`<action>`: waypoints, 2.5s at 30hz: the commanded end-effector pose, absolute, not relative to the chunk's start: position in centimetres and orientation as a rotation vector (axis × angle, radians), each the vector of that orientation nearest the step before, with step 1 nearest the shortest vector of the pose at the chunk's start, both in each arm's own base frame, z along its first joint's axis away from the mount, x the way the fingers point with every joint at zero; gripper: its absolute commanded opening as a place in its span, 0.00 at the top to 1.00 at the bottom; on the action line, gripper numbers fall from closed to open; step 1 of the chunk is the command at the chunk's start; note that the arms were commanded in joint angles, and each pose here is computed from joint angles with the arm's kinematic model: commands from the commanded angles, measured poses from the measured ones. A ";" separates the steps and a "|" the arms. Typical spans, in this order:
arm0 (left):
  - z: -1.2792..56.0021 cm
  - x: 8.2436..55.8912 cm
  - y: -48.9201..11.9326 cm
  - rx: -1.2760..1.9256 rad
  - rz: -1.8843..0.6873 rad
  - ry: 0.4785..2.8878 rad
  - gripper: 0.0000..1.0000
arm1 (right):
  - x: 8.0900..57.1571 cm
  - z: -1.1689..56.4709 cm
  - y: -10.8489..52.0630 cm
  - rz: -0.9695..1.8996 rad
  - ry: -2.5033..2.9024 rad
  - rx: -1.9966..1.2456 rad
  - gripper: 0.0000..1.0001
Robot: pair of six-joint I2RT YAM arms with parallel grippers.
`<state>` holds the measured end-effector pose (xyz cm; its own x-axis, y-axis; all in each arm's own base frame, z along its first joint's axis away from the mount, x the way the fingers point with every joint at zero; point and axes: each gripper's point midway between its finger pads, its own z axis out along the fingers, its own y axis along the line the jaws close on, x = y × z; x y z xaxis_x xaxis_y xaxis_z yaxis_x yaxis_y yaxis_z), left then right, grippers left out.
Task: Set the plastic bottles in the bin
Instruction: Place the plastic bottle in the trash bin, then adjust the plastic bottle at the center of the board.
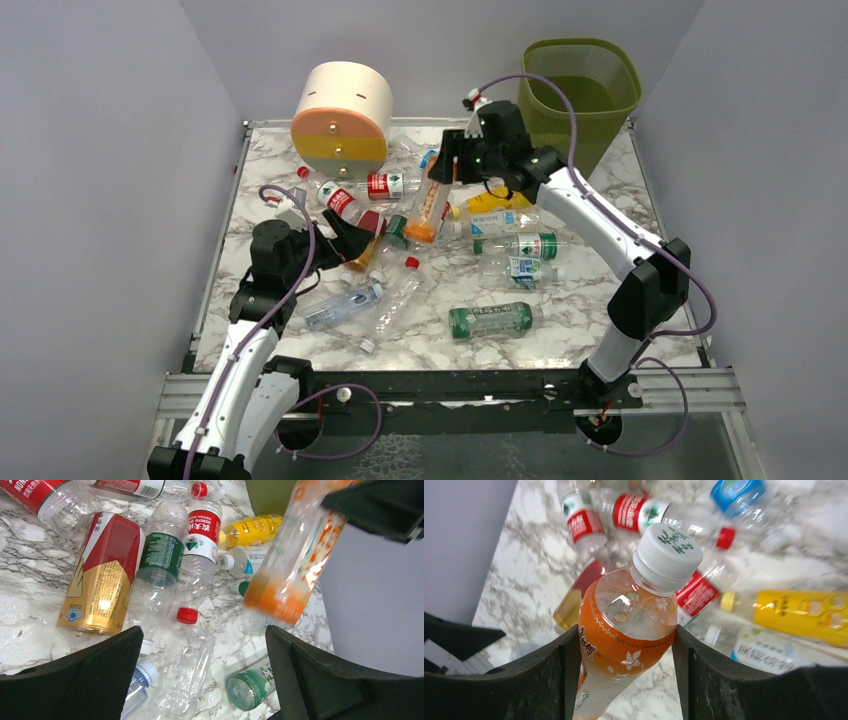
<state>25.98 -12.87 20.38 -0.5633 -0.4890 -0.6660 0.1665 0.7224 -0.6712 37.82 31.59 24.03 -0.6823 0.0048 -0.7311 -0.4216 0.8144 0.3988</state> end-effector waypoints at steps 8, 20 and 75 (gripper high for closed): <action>20.1 25.0 -12.4 -0.265 -0.862 2.000 0.01 | 45.1 36.2 24.2 0.672 1.928 -0.159 0.48; 19.8 24.7 -12.4 -0.267 -0.859 2.017 0.01 | 49.4 45.0 13.6 0.634 1.667 0.059 0.48; 17.7 25.4 -12.4 -0.300 -0.847 2.057 0.01 | 44.3 37.6 13.6 0.771 1.877 -0.014 0.10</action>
